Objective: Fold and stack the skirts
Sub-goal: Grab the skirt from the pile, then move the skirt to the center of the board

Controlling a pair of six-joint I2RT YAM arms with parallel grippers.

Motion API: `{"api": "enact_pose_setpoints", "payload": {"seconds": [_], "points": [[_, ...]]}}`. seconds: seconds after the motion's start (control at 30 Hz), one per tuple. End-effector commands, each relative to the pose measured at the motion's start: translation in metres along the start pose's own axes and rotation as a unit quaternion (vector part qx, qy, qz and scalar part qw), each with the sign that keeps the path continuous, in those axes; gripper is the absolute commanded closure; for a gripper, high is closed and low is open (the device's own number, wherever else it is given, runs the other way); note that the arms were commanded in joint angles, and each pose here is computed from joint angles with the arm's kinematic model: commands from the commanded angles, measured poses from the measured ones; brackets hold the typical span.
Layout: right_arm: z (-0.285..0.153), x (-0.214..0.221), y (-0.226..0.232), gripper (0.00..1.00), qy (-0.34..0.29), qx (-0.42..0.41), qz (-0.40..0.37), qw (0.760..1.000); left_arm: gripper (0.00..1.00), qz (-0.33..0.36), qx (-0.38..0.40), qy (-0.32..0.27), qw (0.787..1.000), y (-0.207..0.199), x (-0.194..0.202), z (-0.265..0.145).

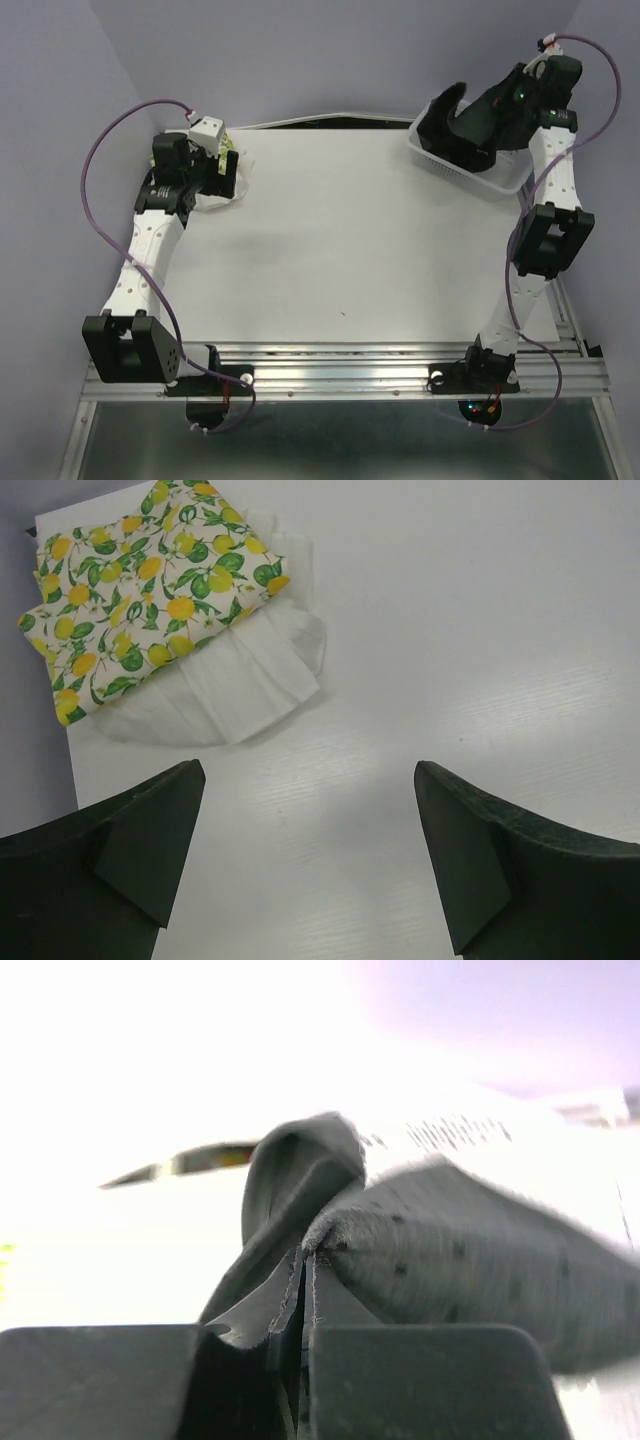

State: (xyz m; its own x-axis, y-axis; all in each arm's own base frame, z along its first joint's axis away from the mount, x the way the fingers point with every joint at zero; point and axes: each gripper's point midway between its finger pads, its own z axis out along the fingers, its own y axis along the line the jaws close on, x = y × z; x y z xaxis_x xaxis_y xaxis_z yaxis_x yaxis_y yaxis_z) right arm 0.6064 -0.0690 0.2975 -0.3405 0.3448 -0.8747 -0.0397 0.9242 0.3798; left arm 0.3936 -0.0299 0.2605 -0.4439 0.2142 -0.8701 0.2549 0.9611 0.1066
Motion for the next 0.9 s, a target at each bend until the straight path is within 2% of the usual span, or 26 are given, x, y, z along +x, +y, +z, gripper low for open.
{"api": "enact_pose_setpoints", "payload": {"seconds": [0.0, 0.13, 0.23, 0.43, 0.6, 0.73, 0.83, 0.87], "points": [[-0.067, -0.115, 0.091, 0.99, -0.146, -0.132, -0.051, 0.979, 0.01, -0.014, 0.014, -0.066, 0.998, -0.002, -0.048, -0.003], [-0.105, -0.135, 0.14, 0.99, -0.162, -0.226, -0.046, 0.96, 0.01, -0.03, 0.021, -0.077, 0.996, -0.004, -0.058, 0.001], [-0.152, -0.143, 0.195, 0.99, -0.173, -0.324, -0.056, 0.928, 0.02, -0.048, 0.031, -0.088, 0.994, -0.003, -0.065, 0.002], [-0.212, -0.154, 0.25, 0.99, -0.19, -0.398, -0.052, 0.896, 0.02, -0.057, 0.066, -0.12, 0.989, -0.005, -0.076, -0.01], [-0.248, -0.156, 0.29, 0.99, -0.197, -0.446, -0.039, 0.872, 0.02, -0.033, 0.104, -0.141, 0.984, -0.019, -0.078, -0.018], [-0.264, -0.124, 0.321, 0.99, -0.172, -0.485, -0.054, 0.856, 0.02, -0.02, 0.114, -0.145, 0.983, -0.024, -0.075, -0.024], [-0.244, -0.073, 0.325, 0.99, -0.106, -0.503, -0.048, 0.856, 0.02, -0.013, 0.115, -0.138, 0.984, -0.026, -0.066, -0.023], [-0.25, -0.05, 0.338, 0.99, -0.081, -0.526, -0.059, 0.845, 0.02, -0.01, 0.117, -0.138, 0.984, -0.026, -0.064, -0.024]]}}
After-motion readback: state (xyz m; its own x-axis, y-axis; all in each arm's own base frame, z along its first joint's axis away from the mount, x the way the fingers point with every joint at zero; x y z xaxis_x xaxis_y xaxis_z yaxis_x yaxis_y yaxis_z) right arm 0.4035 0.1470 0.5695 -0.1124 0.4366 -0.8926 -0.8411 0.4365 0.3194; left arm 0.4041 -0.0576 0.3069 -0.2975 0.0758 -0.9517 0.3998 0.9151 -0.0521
